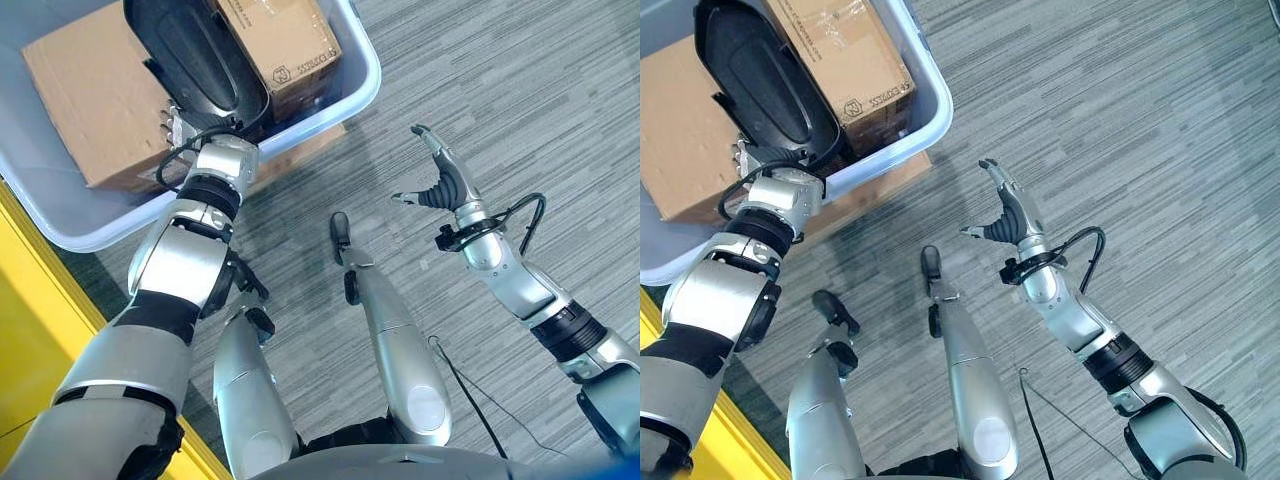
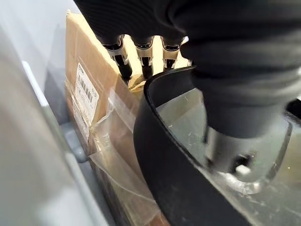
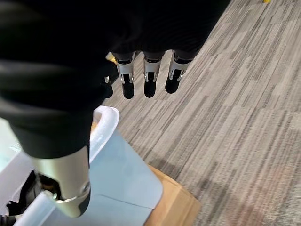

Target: Move parts from the plastic box to the shelf.

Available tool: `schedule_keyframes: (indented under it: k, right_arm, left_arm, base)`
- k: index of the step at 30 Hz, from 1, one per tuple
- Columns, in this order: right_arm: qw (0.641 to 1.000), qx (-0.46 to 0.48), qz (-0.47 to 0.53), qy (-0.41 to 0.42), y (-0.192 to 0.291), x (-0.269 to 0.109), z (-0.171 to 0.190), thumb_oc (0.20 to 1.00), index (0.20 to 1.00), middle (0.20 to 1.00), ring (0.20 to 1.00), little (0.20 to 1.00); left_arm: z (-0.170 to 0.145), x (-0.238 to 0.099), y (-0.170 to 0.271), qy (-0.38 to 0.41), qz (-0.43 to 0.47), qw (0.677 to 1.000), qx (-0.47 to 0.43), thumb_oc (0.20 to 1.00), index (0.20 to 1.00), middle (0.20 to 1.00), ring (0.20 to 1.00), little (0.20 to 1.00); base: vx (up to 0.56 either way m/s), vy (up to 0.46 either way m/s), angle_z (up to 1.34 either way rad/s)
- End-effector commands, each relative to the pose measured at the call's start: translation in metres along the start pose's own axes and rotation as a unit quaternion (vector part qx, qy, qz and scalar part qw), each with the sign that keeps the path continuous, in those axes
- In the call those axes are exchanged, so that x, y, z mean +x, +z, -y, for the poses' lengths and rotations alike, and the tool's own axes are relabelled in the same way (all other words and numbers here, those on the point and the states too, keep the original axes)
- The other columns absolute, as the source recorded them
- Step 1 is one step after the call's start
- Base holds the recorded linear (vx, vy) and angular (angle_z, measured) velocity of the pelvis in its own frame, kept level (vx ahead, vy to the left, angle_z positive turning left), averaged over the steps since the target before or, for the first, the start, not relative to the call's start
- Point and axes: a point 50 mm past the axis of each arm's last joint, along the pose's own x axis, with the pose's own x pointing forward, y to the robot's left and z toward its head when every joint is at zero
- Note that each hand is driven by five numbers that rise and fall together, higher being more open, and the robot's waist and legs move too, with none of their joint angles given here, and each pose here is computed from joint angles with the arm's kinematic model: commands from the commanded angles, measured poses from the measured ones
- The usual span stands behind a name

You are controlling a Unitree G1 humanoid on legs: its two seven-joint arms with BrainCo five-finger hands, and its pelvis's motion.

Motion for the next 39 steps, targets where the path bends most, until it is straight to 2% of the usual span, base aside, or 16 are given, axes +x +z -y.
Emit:
schedule_keyframes:
  k: [1,16,24,29,31,39]
  right_arm:
    - [0.999,0.033,0.021,-0.027,0.012,-0.001,0.003,1.0,1.0,1.0,1.0,1.0]
    - [0.998,0.053,0.014,-0.037,0.012,0.002,-0.002,1.0,1.0,1.0,1.0,1.0]
    - [0.998,0.055,0.017,-0.035,0.012,0.001,-0.006,1.0,1.0,1.0,1.0,1.0]
    - [0.998,0.05,0.028,-0.026,0.014,-0.002,-0.011,1.0,1.0,1.0,1.0,1.0]
    - [0.998,0.044,0.038,-0.018,0.013,-0.009,-0.013,1.0,1.0,1.0,1.0,1.0]
    - [0.998,0.034,0.049,-0.006,0.007,-0.027,-0.016,1.0,1.0,1.0,1.0,1.0]
  left_arm:
    - [-0.006,0.019,-0.085,-0.032,-0.11,0.993,0.019,0.2,0.2,0.2,0.2,0.2]
    - [-0.016,0.025,-0.081,0.009,-0.114,0.993,-0.012,0.2,0.2,0.2,0.2,0.2]
    - [-0.015,0.025,-0.074,0.006,-0.088,0.996,-0.012,0.2,0.2,0.2,0.2,0.2]
    - [-0.017,0.025,-0.048,0.022,0.011,0.999,-0.045,0.2,0.2,0.2,0.2,0.2]
    - [-0.024,0.018,-0.018,0.065,0.127,0.986,-0.082,0.2,0.2,0.2,0.2,0.2]
    - [-0.038,-0.002,0.009,0.112,0.264,0.948,-0.135,0.2,0.2,0.2,0.2,0.2]
  base:
    - [-0.01,-0.053,0.32]
    - [-0.01,-0.044,0.0]
    - [-0.01,-0.001,0.05]
    - [-0.05,0.05,0.02]
    - [-0.05,0.087,0.0]
    - [-0.02,0.054,0.06]
